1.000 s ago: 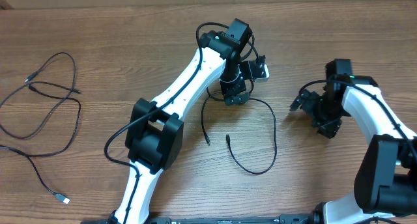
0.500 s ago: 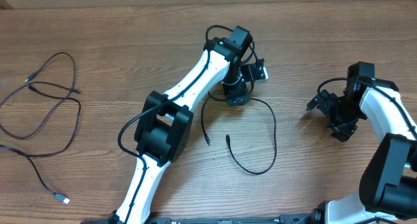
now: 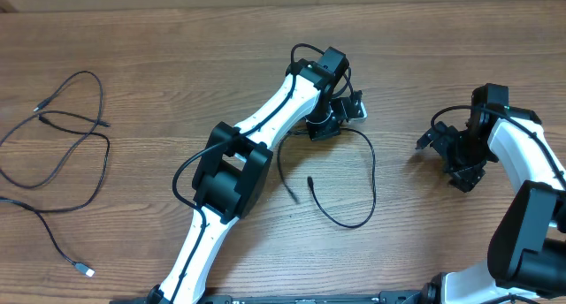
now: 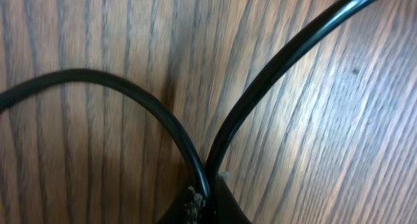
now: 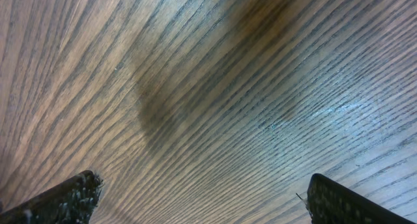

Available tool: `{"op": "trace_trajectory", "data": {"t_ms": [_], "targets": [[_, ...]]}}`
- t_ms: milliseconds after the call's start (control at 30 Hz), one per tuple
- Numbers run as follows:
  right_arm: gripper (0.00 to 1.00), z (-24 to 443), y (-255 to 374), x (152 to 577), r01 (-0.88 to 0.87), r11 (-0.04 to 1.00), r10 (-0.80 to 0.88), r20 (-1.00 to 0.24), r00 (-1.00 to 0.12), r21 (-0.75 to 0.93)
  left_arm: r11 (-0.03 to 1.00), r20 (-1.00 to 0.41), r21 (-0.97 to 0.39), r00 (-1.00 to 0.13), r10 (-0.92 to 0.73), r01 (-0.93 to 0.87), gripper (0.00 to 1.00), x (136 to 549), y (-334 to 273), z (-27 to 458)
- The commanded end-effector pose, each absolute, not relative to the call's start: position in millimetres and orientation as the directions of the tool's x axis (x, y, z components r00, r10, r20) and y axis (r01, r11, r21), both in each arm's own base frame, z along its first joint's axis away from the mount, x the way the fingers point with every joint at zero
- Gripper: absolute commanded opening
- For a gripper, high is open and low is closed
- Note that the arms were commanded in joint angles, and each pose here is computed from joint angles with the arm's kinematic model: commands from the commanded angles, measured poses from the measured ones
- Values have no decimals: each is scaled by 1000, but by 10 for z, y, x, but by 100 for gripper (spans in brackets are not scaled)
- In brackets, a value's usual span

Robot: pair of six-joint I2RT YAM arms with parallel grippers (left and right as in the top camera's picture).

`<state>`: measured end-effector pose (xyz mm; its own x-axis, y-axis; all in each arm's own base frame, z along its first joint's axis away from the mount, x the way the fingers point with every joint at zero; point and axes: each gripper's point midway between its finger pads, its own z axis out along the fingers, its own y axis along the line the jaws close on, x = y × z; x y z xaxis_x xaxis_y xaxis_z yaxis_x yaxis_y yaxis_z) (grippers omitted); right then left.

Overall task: Untangle cables
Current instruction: 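Carry the last cable to the left pile and release it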

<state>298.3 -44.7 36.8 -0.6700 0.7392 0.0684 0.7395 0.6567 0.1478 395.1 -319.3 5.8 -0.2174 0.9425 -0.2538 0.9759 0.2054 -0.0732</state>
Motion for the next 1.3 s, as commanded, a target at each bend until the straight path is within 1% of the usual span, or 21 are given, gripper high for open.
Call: {"op": "trace_trajectory", "data": {"t_ms": [0, 200, 300, 400, 433, 467, 533, 600, 700, 733, 767, 800, 833, 933, 1000, 1033, 1067, 1100, 1133, 1200, 1267], "targets": [[100, 352, -473, 2984, 748, 649, 748, 64, -660, 139, 222, -240, 22, -210, 948, 975, 4, 4118, -3189, 280], [100, 352, -470, 2975, 749, 648, 748, 67, -660, 137, 307, -309, 244, -226, 924, 920, 4, 4532, -3137, 1161], [100, 352, -468, 2967, 749, 648, 748, 70, -660, 135, 373, -338, 376, -249, 907, 848, 4, 4755, -2997, 1662], [100, 352, -468, 2969, 749, 648, 748, 70, -660, 135, 453, -389, 445, -289, 875, 772, 4, 4922, -2815, 2060], [100, 352, -468, 2970, 749, 648, 748, 69, -660, 136, 512, -437, 468, -315, 842, 720, 4, 5038, -2662, 2291], [100, 352, -468, 2970, 749, 648, 748, 69, -660, 136, 554, -464, 478, -339, 818, 682, 4, 5115, -2540, 2406], [100, 352, -469, 2968, 749, 648, 748, 70, -660, 135, 639, -516, 481, -396, 760, 600, 4, 5249, -2301, 2574], [100, 352, -468, 2968, 749, 648, 748, 70, -660, 135, 749, -583, 458, -474, 660, 479, 4, 5406, -1950, 2738], [100, 352, -470, 2975, 749, 648, 748, 67, -660, 137, 891, -675, 365, -582, 454, 270, 4, 5594, -1318, 2875], [100, 352, -471, 2976, 749, 648, 748, 67, -660, 137, 914, -689, 340, -602, 404, 224, 4, 5622, -1169, 2883], [100, 352, -471, 2977, 749, 648, 748, 67, -660, 137, 948, -708, 287, -637, 305, 135, 4, 5661, -894, 2873], [100, 352, -471, 2977, 749, 648, 748, 67, -660, 137, 963, -716, 256, -654, 246, 82, 4, 5673, -738, 2862], [100, 352, -471, 2976, 749, 649, 748, 67, -660, 137, 981, -725, 193, -677, 128, -22, 4, 5679, -445, 2834], [100, 352, -471, 2976, 749, 648, 748, 67, -660, 137, 975, -715, 25, -685, -136, -220, 4, 5640, 159, 2749], [100, 352, -470, 2976, 749, 648, 748, 67, -660, 137, 952, -687, -98, -673, -275, -289, 4, 5606, 452, 2704], [100, 352, -470, 2976, 749, 648, 748, 67, -660, 137, 924, -661, -192, -653, -370, -330, 4, 5582, 657, 2692], [100, 352, -470, 2976, 749, 648, 748, 67, -660, 137, 903, -644, -244, -637, -423, -354, 4, 5567, 778, 2693], [100, 352, -470, 2976, 749, 648, 748, 67, -660, 137, 832, -595, -360, -583, -553, -421, 4, 5515, 1093, 2707], [100, 352, -470, 2976, 749, 648, 748, 67, -660, 137, 788, -566, -412, -548, -615, -458, 4, 5481, 1249, 2715], [100, 352, -470, 2975, 749, 648, 748, 67, -660, 137, 685, -503, -497, -466, -728, -534, 4, 5393, 1564, 2726], [100, 352, -469, 2975, 749, 648, 748, 68, -660, 137, 584, -452, -544, -375, -809, -602, 4, 5291, 1870, 2725]]}}
